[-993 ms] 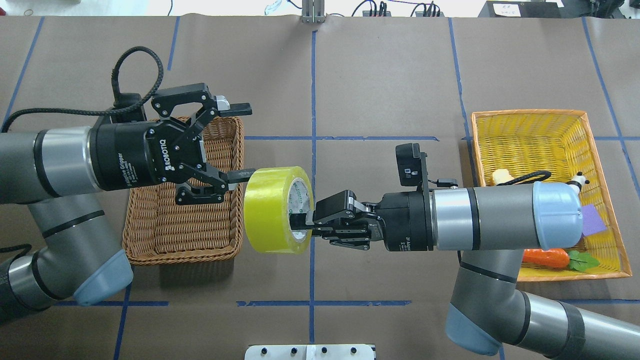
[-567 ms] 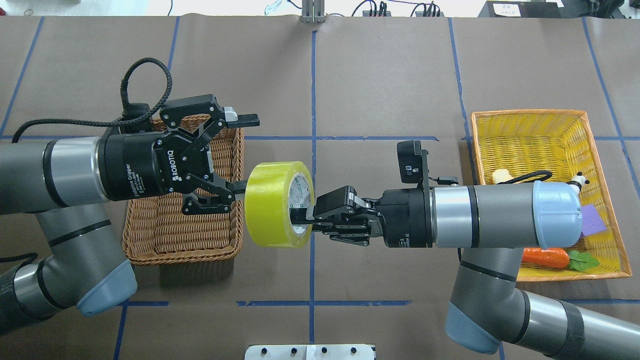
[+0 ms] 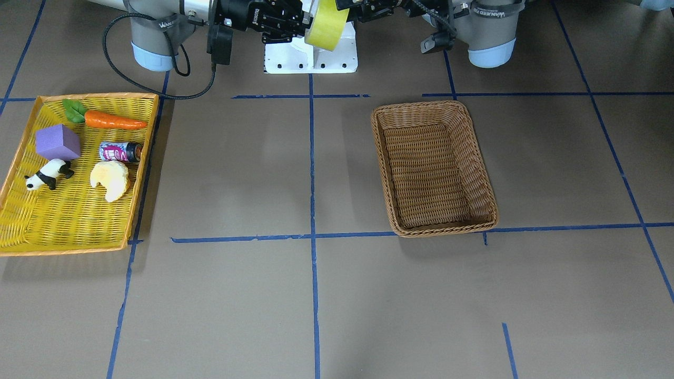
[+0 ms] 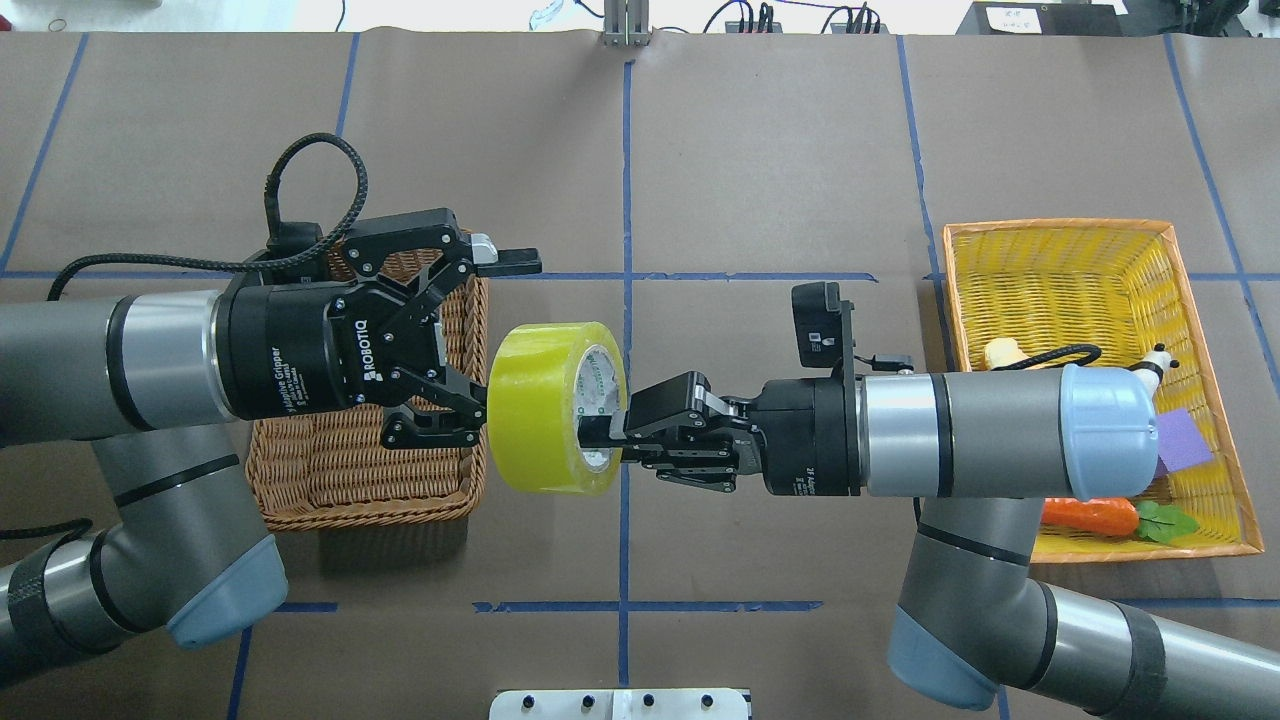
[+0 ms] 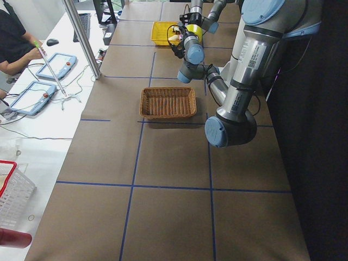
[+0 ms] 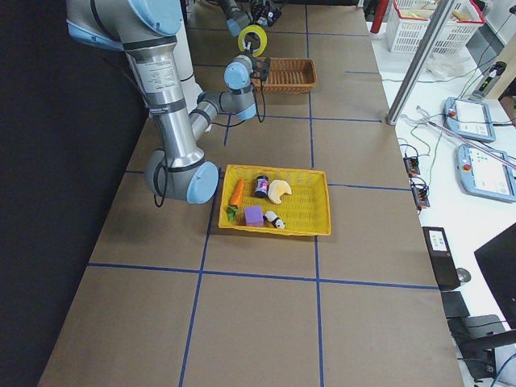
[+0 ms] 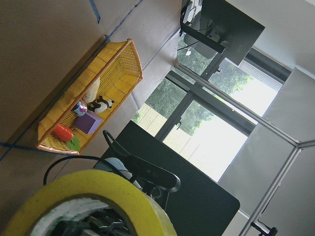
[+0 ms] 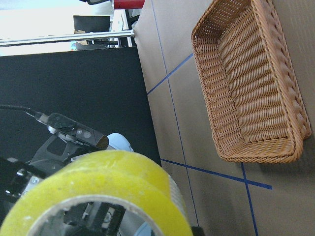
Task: Move tape to another basket
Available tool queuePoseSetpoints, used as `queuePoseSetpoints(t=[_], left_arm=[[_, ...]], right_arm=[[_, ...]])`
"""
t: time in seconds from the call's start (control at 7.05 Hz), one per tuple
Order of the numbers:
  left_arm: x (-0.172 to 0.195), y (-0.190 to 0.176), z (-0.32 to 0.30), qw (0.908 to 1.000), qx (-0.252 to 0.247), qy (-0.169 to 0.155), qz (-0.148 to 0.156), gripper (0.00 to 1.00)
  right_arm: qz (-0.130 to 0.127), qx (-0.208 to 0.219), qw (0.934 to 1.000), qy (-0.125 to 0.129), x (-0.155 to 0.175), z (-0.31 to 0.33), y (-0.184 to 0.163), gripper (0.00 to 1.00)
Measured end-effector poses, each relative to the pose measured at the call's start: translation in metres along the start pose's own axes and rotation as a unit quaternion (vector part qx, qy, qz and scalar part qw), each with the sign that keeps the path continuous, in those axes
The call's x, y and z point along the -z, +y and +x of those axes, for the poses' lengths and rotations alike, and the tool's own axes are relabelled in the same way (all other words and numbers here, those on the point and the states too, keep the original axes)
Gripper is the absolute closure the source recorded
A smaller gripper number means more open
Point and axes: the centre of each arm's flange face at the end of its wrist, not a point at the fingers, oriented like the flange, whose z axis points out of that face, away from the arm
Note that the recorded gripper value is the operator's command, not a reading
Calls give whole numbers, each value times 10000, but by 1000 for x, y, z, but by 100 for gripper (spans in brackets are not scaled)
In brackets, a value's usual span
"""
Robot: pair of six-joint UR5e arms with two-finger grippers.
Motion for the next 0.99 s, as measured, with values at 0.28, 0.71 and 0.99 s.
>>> queuePoseSetpoints(t=[0.28,0.71,0.99], left_arm=[[-1,0,0,10000,5,-5,-2,38],[0,0,-2,10000,14,-14,-1,100],[0,-1,-3,10000,19,-20,6,100]], right_arm=[[2,-16,10000,4,-2,2,1,77],[-10,-4,10000,-17,-4,1,3,0],[-15,1,10000,-37,-4,-1,3,0]])
